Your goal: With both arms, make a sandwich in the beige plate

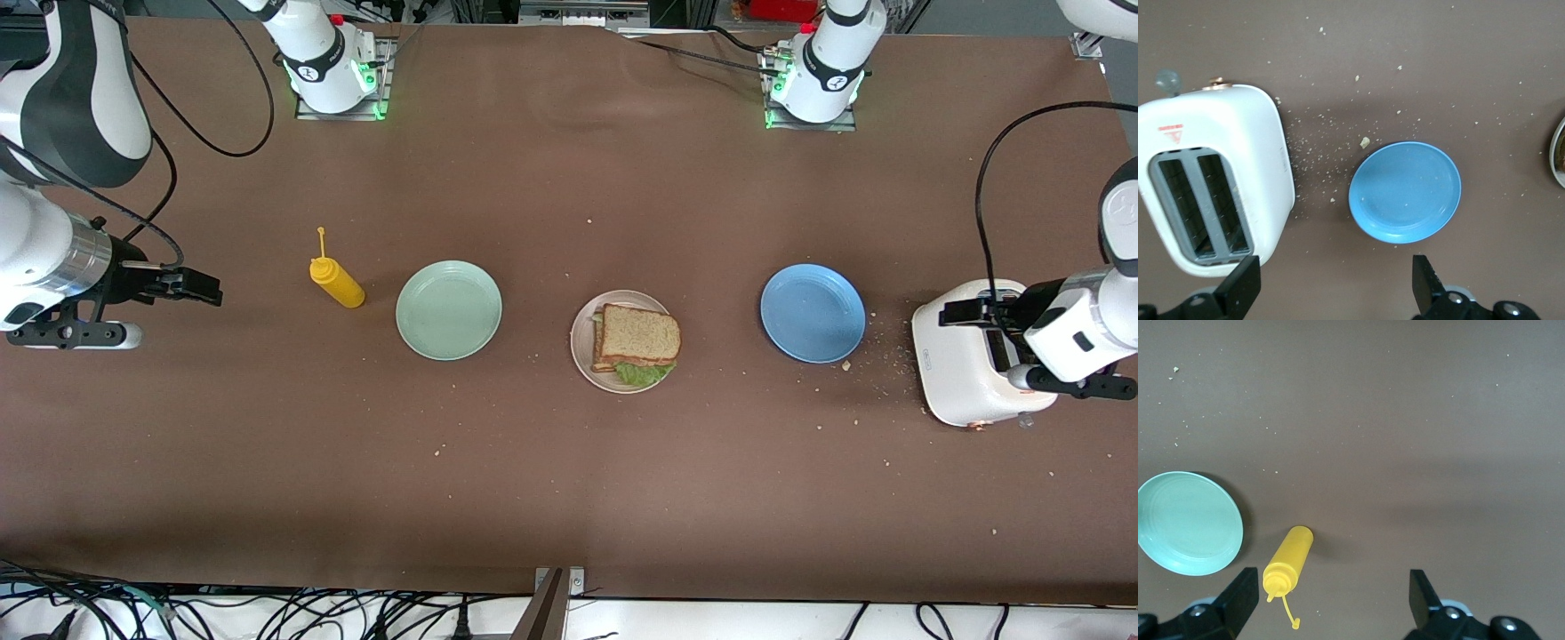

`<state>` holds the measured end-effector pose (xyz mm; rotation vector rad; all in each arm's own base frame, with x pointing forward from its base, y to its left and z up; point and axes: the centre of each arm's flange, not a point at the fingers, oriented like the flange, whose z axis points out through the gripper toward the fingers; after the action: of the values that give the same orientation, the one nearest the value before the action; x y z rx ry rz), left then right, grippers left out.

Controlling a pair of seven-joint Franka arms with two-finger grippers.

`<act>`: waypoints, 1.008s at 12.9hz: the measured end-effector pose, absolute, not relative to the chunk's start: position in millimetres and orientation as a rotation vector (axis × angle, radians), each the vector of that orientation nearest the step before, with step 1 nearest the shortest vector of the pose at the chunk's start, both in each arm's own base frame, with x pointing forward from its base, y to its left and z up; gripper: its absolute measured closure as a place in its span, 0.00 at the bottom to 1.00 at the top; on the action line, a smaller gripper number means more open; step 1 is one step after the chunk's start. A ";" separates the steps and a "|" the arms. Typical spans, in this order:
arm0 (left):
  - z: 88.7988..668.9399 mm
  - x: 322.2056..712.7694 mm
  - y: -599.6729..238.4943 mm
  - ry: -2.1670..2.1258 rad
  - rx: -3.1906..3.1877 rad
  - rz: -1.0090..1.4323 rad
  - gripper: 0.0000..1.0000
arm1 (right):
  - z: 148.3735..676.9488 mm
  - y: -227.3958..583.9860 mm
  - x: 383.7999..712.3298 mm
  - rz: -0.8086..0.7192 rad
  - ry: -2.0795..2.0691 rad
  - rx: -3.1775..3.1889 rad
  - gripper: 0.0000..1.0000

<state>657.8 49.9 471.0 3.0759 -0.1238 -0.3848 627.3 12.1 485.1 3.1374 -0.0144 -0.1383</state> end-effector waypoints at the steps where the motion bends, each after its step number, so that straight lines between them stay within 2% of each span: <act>1: 475.2 656.6 49.8 -0.108 3.081 -0.400 0.00 | 485.8 12.1 627.1 -0.136 -0.014 3.138 0.00; 4: 498.8 652.7 46.7 -0.043 3.089 -0.400 0.00 | 490.5 12.1 626.3 -0.134 -0.015 3.138 0.00; 6: 534.6 643.2 48.3 0.010 3.129 -0.338 0.00 | 492.8 12.1 625.8 -0.132 -0.015 3.138 0.00; 9: 584.0 608.7 48.4 0.023 3.163 -0.278 0.00 | 493.2 12.3 625.6 -0.132 -0.015 3.138 0.00; 13: 607.9 563.2 35.7 0.000 3.156 -0.266 0.00 | 493.4 12.3 625.5 -0.133 -0.014 3.138 0.00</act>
<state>563.2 35.7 607.9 3.1563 0.0002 -0.2658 625.5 12.3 493.4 3.1377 -0.0145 -0.1332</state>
